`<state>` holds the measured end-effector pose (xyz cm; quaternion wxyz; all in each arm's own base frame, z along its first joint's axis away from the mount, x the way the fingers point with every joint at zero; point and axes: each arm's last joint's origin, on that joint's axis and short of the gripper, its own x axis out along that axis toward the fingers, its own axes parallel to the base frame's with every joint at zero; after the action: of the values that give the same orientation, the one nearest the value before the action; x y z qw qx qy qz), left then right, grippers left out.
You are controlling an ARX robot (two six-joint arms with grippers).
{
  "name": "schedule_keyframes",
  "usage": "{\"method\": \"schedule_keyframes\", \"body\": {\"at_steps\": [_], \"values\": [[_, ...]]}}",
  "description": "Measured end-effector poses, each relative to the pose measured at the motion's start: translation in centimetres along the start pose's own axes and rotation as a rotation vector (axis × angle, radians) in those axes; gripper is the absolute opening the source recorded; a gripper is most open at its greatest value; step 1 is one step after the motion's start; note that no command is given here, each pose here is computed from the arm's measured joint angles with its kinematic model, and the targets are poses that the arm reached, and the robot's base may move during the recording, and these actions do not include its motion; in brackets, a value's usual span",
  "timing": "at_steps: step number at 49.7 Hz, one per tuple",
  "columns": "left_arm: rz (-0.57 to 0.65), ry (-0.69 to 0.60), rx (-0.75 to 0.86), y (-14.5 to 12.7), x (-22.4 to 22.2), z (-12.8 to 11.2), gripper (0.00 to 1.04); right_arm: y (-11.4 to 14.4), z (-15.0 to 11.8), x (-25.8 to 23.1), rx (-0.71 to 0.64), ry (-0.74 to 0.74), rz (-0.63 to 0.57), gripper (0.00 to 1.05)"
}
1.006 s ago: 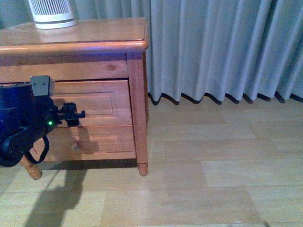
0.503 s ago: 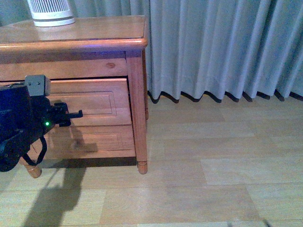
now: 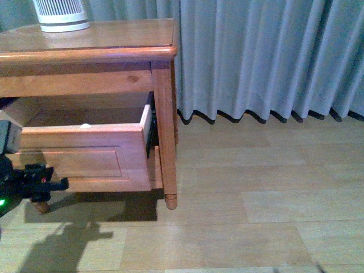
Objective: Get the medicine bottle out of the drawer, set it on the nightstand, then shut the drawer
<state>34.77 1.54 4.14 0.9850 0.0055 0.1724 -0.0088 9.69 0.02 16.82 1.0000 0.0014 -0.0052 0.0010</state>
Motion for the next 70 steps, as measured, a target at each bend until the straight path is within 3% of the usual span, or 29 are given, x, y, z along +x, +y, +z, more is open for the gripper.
{"method": "schedule_keyframes", "body": {"at_steps": [11, 23, 31, 39, 46, 55, 64, 67, 70], "values": [[-0.009, 0.073, 0.000, 0.0, -5.4, -0.7, 0.25, 0.0, 0.0, 0.0, 0.000, 0.000, 0.000, 0.98], [0.010, 0.100, 0.022, 0.2, -6.5, -0.5, 0.25, 0.0, 0.0, 0.0, 0.000, 0.000, 0.000, 0.98], [0.010, 0.064, 0.049, 0.3, -7.6, 0.7, 0.58, 0.0, 0.0, 0.0, 0.000, 0.000, 0.000, 0.98], [0.022, 0.052, 0.035, 0.4, -8.7, 1.5, 0.81, 0.0, 0.0, 0.0, 0.000, 0.000, 0.000, 0.98], [0.014, -0.012, 0.007, 0.2, -10.7, 4.1, 1.00, 0.0, 0.0, 0.0, 0.000, 0.000, 0.000, 0.98], [-0.024, -0.139, -0.040, -0.9, -15.8, 8.8, 0.98, 0.0, 0.0, 0.0, 0.000, 0.000, 0.000, 0.98], [-0.053, -0.281, -0.059, -1.3, -20.0, 11.8, 0.98, 0.0, 0.0, 0.0, 0.000, 0.000, 0.000, 0.98], [-0.006, -0.325, -0.049, -1.4, -20.2, 11.7, 0.91, 0.0, 0.0, 0.0, 0.000, 0.000, 0.000, 0.98], [0.014, -0.336, -0.034, -1.6, -20.6, 10.2, 0.76, 0.0, 0.0, 0.0, 0.000, 0.000, -0.001, 0.98]]}}
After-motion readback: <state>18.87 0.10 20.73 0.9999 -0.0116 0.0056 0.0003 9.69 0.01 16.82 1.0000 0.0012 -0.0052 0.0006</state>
